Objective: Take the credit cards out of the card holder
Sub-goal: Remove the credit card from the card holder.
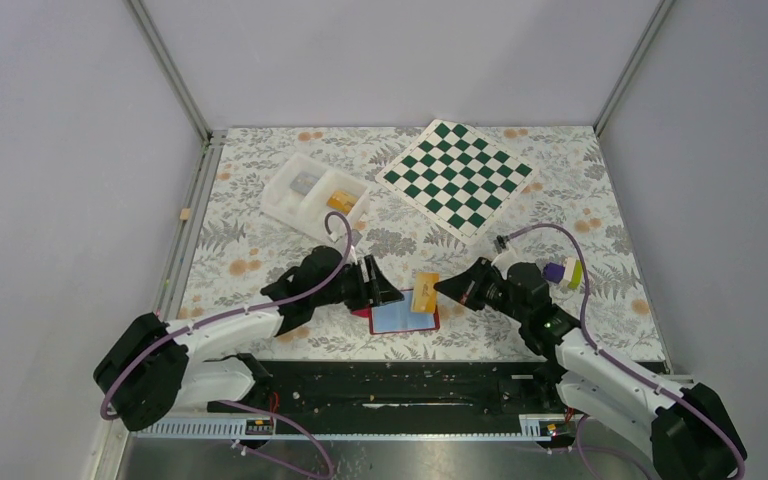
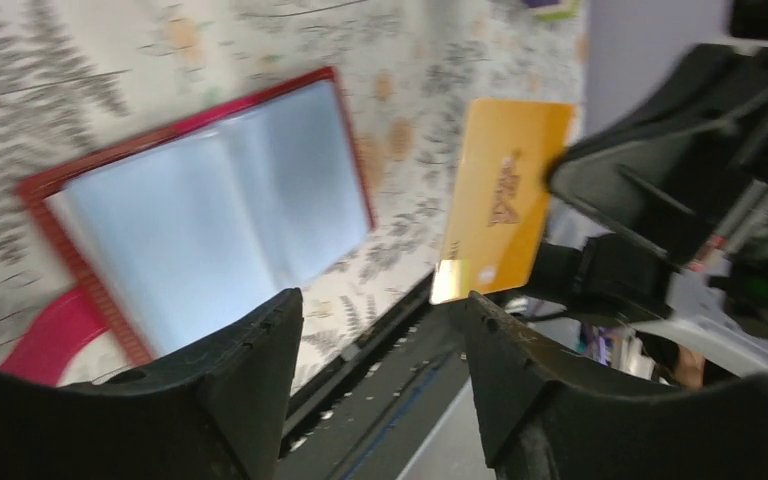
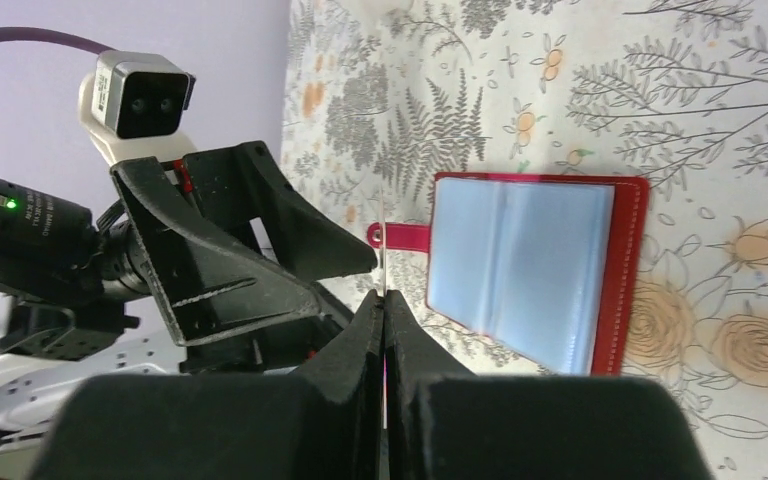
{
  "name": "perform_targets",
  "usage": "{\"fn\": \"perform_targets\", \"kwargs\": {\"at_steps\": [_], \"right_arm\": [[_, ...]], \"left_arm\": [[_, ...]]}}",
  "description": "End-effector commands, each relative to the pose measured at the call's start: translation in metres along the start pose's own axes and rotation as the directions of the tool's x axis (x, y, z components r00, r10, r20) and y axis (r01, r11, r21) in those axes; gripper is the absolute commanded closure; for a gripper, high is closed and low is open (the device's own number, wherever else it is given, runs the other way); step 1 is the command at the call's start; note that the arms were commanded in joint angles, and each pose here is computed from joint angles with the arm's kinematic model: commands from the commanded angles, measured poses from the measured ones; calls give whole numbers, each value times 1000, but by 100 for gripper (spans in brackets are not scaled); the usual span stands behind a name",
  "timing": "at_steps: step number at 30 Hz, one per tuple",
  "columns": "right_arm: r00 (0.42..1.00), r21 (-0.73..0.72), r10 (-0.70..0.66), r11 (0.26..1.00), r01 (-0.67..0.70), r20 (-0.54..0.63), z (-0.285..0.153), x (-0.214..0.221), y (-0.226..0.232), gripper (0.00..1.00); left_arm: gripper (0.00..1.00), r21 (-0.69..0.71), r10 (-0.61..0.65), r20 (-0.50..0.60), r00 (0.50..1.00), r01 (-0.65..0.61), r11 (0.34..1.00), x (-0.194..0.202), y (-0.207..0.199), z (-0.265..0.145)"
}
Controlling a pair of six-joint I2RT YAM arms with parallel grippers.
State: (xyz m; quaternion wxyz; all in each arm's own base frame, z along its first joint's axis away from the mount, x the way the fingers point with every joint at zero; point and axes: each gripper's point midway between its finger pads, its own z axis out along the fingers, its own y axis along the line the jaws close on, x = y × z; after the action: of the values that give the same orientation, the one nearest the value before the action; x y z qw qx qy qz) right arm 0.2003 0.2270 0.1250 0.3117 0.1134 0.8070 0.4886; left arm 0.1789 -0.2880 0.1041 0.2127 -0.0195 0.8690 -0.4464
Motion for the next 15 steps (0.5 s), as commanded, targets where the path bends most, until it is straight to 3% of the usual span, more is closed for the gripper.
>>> {"fn": "perform_targets", "kwargs": {"at_steps": [1, 10, 12, 15], "right_arm": [[998, -142, 67, 988, -66, 5, -7, -5, 33, 100], [995, -219, 104, 970, -102, -5, -14, -4, 48, 100], [995, -225, 103, 969, -102, -6, -15, -3, 49, 100], [997, -237, 72, 969, -74, -16, -15, -1, 51, 100]], "left_arm": [[39, 281, 54, 4, 999, -53, 958, -3, -62, -5], [43, 405, 51, -32, 998, -33, 914, 9, -88, 5], [54, 413, 39, -46, 998, -16, 910, 10, -88, 6], [80, 426, 8, -32, 999, 6, 905, 9, -86, 2]]}}
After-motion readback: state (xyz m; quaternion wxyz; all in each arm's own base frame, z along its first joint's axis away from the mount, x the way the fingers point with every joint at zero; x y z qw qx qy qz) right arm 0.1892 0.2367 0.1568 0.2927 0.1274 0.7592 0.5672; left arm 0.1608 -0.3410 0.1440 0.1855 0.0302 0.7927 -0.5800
